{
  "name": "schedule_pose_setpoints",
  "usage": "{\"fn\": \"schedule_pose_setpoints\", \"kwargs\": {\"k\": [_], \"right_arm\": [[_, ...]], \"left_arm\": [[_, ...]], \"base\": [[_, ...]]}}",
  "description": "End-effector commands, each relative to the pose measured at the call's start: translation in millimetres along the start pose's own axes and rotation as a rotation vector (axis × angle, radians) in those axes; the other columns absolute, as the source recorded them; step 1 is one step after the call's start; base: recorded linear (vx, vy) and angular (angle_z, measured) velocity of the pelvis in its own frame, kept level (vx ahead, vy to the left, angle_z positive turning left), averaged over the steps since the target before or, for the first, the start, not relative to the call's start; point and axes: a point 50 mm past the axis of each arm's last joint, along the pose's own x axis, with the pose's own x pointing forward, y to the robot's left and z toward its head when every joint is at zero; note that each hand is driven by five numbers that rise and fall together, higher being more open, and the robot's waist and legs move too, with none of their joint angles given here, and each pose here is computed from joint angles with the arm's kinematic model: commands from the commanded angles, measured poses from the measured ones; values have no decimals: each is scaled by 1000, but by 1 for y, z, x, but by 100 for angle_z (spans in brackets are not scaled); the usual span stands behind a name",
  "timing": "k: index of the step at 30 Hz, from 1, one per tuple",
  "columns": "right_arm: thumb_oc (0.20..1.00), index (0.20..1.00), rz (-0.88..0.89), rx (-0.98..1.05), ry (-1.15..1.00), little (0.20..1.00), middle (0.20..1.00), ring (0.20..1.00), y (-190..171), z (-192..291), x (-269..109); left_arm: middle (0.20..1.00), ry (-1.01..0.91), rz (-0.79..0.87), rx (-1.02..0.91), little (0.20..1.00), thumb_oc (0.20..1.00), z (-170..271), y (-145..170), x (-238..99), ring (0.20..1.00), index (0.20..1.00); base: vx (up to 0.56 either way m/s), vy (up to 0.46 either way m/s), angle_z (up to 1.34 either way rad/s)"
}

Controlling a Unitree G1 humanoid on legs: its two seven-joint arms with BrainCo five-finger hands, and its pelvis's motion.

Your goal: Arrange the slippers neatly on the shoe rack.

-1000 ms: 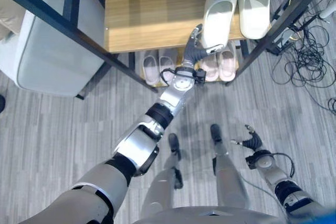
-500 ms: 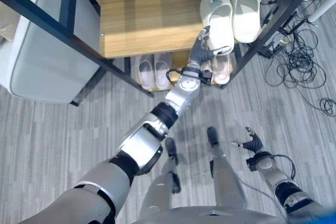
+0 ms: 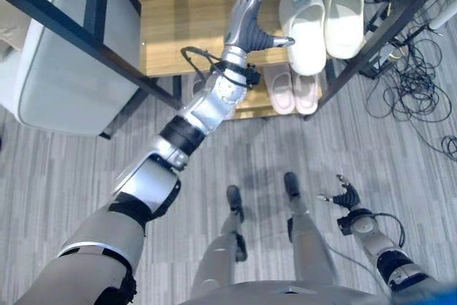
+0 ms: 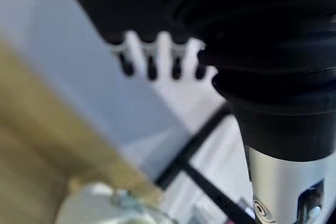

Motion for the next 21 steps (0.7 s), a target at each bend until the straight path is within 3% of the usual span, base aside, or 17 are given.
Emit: {"fn": "schedule_pose_setpoints", "kwargs": {"k": [1,11,21], "right_arm": [[1000,1000,-96,-8,-104,1000,1000,1000,-15,29,13],[1000,1000,-108,-3,-134,1000,1000,1000,-11,44,18],[1000,1000,-113,-20,-94,1000,1000,1000,-15,27,13]], "left_arm": [[1000,-134,213,226,1000,1000,8,34,21,1000,1000],[1000,-242,204,208,1000,1000,40,8,21,1000,1000],[1000,-182,162,137,1000,1000,27,2,1,1000,1000]], "base": [[-42,-10,5],[-14,-2,2],[-14,-58,-2]]}}
